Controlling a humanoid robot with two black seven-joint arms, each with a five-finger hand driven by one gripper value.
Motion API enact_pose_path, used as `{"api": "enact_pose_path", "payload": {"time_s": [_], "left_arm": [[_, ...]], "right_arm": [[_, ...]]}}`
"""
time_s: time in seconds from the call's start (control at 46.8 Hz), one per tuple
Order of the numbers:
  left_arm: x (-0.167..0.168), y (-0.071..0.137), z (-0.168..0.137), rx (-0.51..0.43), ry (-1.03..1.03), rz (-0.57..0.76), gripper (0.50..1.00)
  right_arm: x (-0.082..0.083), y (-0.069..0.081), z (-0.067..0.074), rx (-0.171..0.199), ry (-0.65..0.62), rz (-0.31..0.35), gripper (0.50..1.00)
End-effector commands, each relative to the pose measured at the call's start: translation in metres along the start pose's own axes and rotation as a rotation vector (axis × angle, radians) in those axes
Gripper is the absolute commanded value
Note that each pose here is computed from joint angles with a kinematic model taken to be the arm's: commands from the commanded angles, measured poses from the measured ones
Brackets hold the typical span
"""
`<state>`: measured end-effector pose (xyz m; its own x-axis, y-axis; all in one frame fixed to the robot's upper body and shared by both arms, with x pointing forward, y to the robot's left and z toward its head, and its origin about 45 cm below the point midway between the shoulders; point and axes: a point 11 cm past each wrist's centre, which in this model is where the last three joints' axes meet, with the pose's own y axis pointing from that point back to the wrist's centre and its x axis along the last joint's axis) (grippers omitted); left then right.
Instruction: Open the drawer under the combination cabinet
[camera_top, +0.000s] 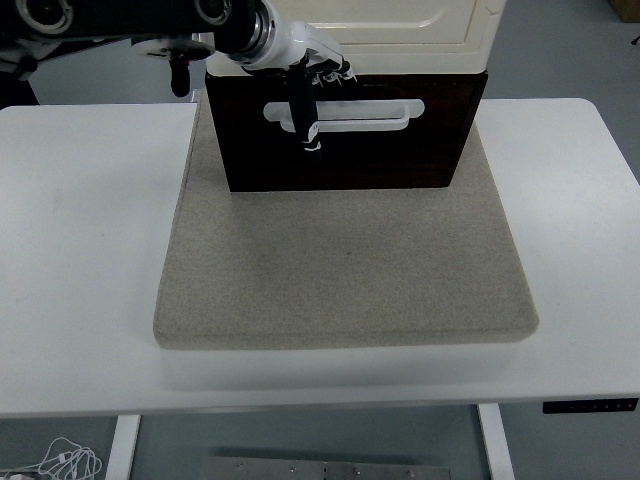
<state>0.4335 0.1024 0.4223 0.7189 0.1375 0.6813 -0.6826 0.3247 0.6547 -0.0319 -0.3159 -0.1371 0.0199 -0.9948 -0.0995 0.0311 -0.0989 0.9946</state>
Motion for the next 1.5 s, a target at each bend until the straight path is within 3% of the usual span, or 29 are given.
{"api": "enact_pose_path", "payload": {"time_s": [0.0, 1.474], "left_arm": [[0.000, -0.002, 0.002, 0.001, -0.003, 0.001, 1.000], [-0.013, -0.014, -0.002, 0.022, -0.023, -0.053, 1.000]], "right_arm": [[0.000, 0.000, 0.000, 0.000, 0.000, 0.001, 0.926], [0.000, 0.000, 0.000, 0.000, 0.000, 0.000, 0.926]]}}
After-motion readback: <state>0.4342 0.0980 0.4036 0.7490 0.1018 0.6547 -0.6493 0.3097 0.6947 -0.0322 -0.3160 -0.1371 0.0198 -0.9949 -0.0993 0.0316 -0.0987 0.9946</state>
